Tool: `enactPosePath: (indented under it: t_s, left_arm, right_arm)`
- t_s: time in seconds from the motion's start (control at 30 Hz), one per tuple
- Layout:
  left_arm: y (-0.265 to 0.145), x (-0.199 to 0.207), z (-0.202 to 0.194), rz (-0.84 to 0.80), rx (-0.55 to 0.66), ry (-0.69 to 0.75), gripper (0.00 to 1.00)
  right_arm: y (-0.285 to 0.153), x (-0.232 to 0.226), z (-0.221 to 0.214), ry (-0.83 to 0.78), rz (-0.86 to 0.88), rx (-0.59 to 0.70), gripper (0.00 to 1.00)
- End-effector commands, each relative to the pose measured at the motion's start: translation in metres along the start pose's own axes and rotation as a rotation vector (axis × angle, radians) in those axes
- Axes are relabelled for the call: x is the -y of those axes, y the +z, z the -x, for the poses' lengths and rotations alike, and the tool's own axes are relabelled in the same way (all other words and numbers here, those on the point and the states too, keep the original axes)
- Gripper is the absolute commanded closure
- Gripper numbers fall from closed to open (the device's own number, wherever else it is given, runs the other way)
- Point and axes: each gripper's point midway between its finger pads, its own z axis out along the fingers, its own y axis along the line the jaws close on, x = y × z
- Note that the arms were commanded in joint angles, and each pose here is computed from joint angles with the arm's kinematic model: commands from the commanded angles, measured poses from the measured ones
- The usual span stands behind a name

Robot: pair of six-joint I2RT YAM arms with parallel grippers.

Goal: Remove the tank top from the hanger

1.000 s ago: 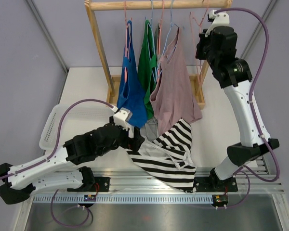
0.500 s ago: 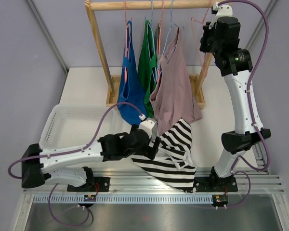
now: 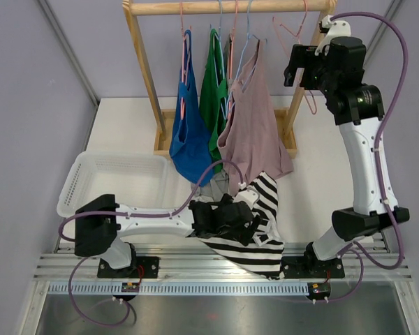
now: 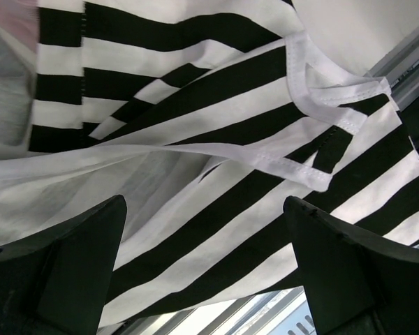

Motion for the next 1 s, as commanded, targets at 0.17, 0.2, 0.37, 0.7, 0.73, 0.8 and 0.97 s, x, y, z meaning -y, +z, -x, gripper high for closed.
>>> enactPosePath:
  t_s: [0.17, 0.2, 0.37, 0.7, 0.73, 0.8, 0.97]
  left_arm:
    - [0.059, 0.02, -0.015, 0.018, -0.063, -0.011, 0.01]
    - [0.064, 0.018, -0.019, 0.038, -0.08, -0.015, 0.06]
    - [0.068, 0.015, -0.029, 0.044, -0.09, -0.032, 0.81]
    - [-0.093, -0.046, 0.081, 0.304, 0.289, -0.086, 1.0]
    - [-0.11, -0.057, 0.091, 0.346, 0.339, -0.096, 1.0]
    - [-0.148, -0.074, 0.105, 0.385, 0.392, -0.106, 1.0]
    - [-0.249, -0.13, 0.136, 0.545, 0.571, -0.19, 1.0]
  right_arm:
    - [-0.124, -0.02, 0.015, 0.106, 0.186, 0.159, 0.01]
    - [-0.145, -0.023, 0.02, 0.111, 0.214, 0.2, 0.01]
    - [-0.175, -0.029, 0.007, 0.106, 0.282, 0.213, 0.01]
    - [-0.194, -0.018, -0.003, 0.099, 0.24, 0.228, 0.0]
    - [-0.194, -0.017, -0.003, 0.098, 0.234, 0.23, 0.0]
    - [-0.192, -0.016, -0.004, 0.097, 0.229, 0.224, 0.0]
    - [-0.189, -0.016, -0.002, 0.101, 0.226, 0.228, 0.01]
